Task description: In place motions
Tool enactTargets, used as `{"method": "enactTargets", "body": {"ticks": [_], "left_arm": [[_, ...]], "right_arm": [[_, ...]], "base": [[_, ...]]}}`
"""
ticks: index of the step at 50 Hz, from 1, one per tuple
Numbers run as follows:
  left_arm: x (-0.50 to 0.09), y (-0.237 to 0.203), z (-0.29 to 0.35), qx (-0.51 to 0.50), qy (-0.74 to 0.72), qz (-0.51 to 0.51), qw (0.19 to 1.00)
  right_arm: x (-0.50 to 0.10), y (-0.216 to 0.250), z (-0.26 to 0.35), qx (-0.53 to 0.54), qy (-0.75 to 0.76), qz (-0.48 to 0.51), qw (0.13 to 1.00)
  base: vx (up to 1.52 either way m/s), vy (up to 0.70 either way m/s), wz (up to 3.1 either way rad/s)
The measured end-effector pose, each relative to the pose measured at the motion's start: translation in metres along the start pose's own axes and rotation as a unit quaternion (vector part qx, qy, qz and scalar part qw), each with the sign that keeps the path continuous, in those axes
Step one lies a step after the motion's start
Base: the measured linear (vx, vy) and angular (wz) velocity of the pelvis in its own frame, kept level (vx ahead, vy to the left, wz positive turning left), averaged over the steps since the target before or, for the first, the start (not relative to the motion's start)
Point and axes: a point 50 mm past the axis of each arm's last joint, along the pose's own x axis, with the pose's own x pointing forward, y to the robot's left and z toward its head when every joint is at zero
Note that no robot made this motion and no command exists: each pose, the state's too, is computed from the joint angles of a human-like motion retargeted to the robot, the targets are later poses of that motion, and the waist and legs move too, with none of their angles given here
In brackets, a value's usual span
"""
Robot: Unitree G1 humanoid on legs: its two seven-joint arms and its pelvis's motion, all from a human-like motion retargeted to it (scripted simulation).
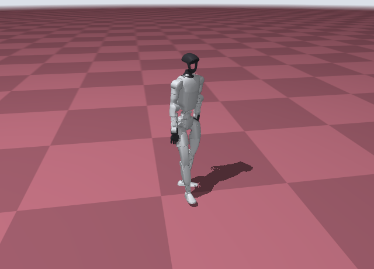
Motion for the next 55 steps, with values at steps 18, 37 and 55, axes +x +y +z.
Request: {"method": "enactTargets", "body": {"ticks": [18,37,55], "left_arm": [[0.000,-0.010,-0.002,0.006,0.009,-0.015,1.000],[0.000,-0.010,0.008,-0.071,-0.014,-0.021,0.997],[-0.002,-0.005,0.040,-0.086,-0.059,-0.012,0.994]], "right_arm": [[-0.003,-0.007,-0.007,0.226,-0.042,-0.012,0.973],[0.002,0.015,-0.024,0.064,0.085,0.031,0.994],[0.000,0.016,-0.044,0.117,0.093,0.029,0.988]], "base": [[0.04,-0.21,-2.86],[0.27,-0.19,-1.55],[0.19,0.05,-1.16]]}}
